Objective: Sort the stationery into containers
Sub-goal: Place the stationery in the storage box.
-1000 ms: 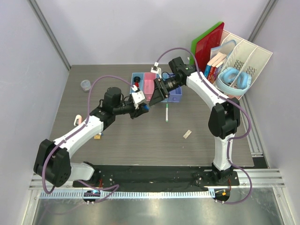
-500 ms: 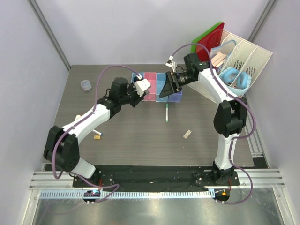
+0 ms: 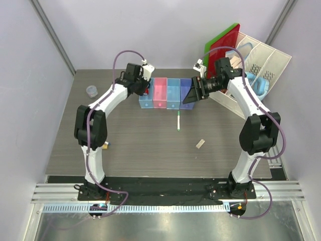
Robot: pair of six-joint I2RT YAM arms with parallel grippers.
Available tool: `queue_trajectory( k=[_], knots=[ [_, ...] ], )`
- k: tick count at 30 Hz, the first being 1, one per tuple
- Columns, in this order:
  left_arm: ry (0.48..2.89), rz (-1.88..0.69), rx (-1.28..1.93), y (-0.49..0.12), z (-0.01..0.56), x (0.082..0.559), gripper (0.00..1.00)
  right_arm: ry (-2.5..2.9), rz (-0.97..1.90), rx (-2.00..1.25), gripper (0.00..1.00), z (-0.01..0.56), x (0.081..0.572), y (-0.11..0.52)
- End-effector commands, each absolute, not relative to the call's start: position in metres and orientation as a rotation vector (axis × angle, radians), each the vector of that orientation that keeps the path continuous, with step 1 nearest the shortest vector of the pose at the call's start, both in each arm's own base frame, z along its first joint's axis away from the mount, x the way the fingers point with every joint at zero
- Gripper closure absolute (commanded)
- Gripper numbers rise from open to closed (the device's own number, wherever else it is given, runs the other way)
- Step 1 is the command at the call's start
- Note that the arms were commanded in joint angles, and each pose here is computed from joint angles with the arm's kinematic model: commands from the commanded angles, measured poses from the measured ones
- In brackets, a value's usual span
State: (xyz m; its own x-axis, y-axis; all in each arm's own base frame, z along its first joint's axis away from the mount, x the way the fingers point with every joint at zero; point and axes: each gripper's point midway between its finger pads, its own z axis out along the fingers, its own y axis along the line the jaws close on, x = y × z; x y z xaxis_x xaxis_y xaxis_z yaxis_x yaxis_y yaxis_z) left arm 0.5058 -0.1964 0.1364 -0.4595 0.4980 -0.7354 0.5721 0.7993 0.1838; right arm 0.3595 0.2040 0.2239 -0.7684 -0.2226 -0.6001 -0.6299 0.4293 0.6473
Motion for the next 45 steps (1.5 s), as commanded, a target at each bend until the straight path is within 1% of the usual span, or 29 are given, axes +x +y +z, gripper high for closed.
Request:
queue_trajectory(
  k=[1,8,14,15,16,17,18,19,20,22,29,33,34,35,36,37,38,39,40,42,43,45],
  knots=[
    [2.198,-0.125,0.741,-0.2,0.137,0.517,1.0,2.163,1.222,-0.782,0.11,0.249,0.351,0.199],
    [2.229,-0.215,0.773,-0.215,0.113,0.52,1.0,2.174,1.211,-0.784,0.11,0.243,0.344,0.194],
    [2.247,-0.215,0.779,-0.216,0.101,0.523,1.0,2.182,1.206,-0.79,0.11,0.237,0.34,0.191],
    [2.248,-0.215,0.779,-0.216,0.101,0.523,0.99,2.177,1.206,-0.798,0.11,0.237,0.339,0.191],
    [2.241,-0.215,0.777,-0.216,0.102,0.525,0.92,2.185,1.207,-0.795,0.11,0.233,0.338,0.191],
    [2.24,-0.216,0.775,-0.217,0.103,0.525,0.7,2.185,1.206,-0.795,0.11,0.233,0.338,0.19],
    [2.233,-0.214,0.779,-0.217,0.104,0.527,0.61,2.193,1.208,-0.795,0.11,0.23,0.337,0.19],
    [2.228,-0.212,0.777,-0.217,0.107,0.528,0.56,2.199,1.206,-0.793,0.11,0.228,0.337,0.189],
    [2.226,-0.212,0.777,-0.217,0.107,0.528,0.48,2.202,1.205,-0.796,0.11,0.226,0.337,0.19],
    [2.215,-0.214,0.773,-0.218,0.113,0.528,0.39,2.224,1.197,-0.788,0.11,0.217,0.337,0.188],
    [2.165,-0.24,0.757,-0.22,0.143,0.524,0.36,2.335,1.106,-0.753,0.12,0.178,0.344,0.187],
    [2.117,-0.246,0.745,-0.215,0.177,0.509,0.34,2.416,0.928,-0.778,0.13,0.143,0.352,0.192],
    [2.074,-0.241,0.736,-0.212,0.201,0.503,0.33,2.44,0.902,-0.776,0.13,0.134,0.35,0.194],
    [2.058,-0.229,0.734,-0.208,0.21,0.499,0.33,2.444,0.88,-0.808,0.14,0.125,0.35,0.204],
    [2.07,-0.215,0.736,-0.203,0.206,0.491,0.32,2.479,0.821,-0.796,0.14,0.114,0.35,0.204],
    [2.052,-0.192,0.74,-0.197,0.214,0.485,0.27,2.494,0.79,-0.796,0.15,0.107,0.351,0.207],
    [2.014,-0.147,0.715,-0.186,0.235,0.479,0.23,2.489,0.772,-0.794,0.16,0.103,0.354,0.211],
    [2.024,-0.119,0.719,-0.178,0.23,0.471,0.18,2.526,0.767,-0.778,0.17,0.091,0.35,0.219],
    [2.015,-0.085,0.73,-0.169,0.232,0.467,0.11,2.547,0.698,-0.754,0.17,0.083,0.355,0.217],
    [2.014,-0.031,0.718,-0.148,0.236,0.451,0.01,2.584,0.678,-0.694,0.19,0.068,0.36,0.224],
    [2.02,-0.023,0.715,-0.141,0.234,0.447,0.0,2.602,0.605,-0.652,0.19,0.061,0.367,0.219],
    [2.036,-0.006,0.704,-0.12,0.229,0.431,0.0,2.613,0.559,-0.618,0.2,0.048,0.374,0.222]
  ],
)
